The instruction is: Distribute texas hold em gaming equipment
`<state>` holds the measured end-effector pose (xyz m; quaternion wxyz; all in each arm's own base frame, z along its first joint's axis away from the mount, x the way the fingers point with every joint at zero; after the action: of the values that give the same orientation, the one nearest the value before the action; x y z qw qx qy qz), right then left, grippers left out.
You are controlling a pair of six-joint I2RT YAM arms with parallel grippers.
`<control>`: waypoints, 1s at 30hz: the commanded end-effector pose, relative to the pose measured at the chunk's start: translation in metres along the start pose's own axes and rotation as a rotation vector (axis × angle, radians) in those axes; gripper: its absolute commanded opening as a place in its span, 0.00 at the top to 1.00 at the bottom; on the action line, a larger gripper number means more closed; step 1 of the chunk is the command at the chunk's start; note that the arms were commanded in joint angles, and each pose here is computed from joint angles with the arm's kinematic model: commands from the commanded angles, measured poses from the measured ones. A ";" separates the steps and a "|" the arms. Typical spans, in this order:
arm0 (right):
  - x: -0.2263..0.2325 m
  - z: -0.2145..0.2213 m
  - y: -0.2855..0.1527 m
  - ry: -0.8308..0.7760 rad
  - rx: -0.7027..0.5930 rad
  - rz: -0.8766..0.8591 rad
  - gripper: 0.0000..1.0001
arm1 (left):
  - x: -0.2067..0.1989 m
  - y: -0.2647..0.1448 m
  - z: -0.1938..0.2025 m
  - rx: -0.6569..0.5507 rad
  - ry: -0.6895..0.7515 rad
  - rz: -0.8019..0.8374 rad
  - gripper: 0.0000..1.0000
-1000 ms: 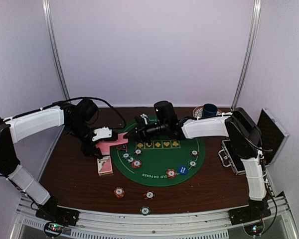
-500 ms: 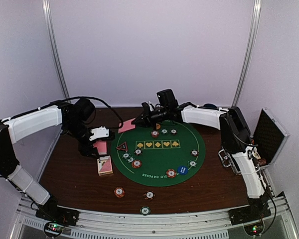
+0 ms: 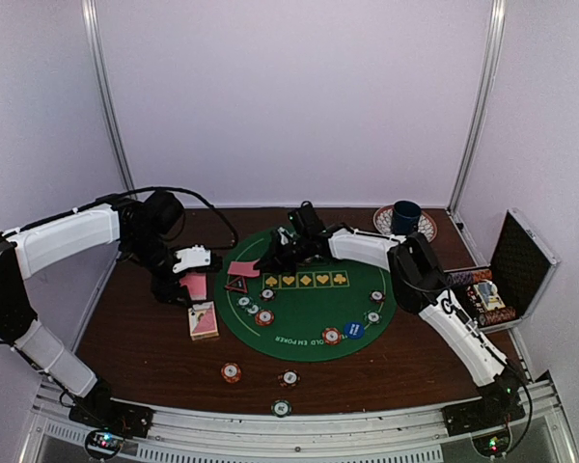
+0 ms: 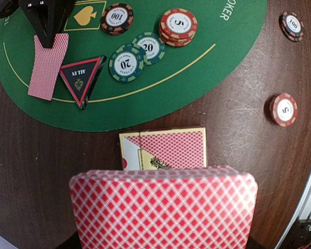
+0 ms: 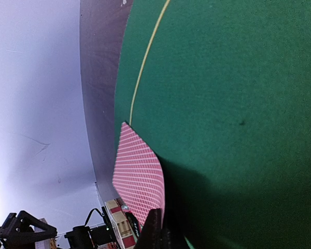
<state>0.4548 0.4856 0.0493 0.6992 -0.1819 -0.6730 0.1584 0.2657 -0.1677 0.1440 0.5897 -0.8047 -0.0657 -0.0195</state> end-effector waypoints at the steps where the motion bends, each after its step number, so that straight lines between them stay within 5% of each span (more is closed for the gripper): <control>1: 0.020 -0.007 0.004 -0.041 -0.046 -0.041 0.90 | 0.001 -0.012 -0.006 -0.041 -0.006 -0.020 1.00; 8: 0.029 -0.003 -0.003 -0.081 -0.043 -0.020 0.62 | 0.001 -0.011 -0.006 -0.039 -0.008 -0.012 1.00; 17: 0.073 0.012 -0.029 -0.173 -0.048 -0.033 0.39 | 0.003 -0.014 -0.008 -0.041 -0.022 -0.017 1.00; 30: 0.126 0.061 -0.073 -0.268 -0.071 -0.070 0.26 | 0.009 -0.020 -0.014 -0.058 -0.035 -0.038 1.00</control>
<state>0.4161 0.4823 0.1570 0.6288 -0.1729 -0.7421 0.1550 0.2655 -0.1689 0.1489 0.5859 -0.8071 -0.0717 -0.0085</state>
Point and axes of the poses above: each gripper's point midway between its finger pads, its own y axis out along the fingers, its own x axis along the line the jaws close on, z = x × y, the point moved 2 cm from there along -y, back along the fingers, and after that the axes turned 6 degrees about y, right-handed, at the moved point
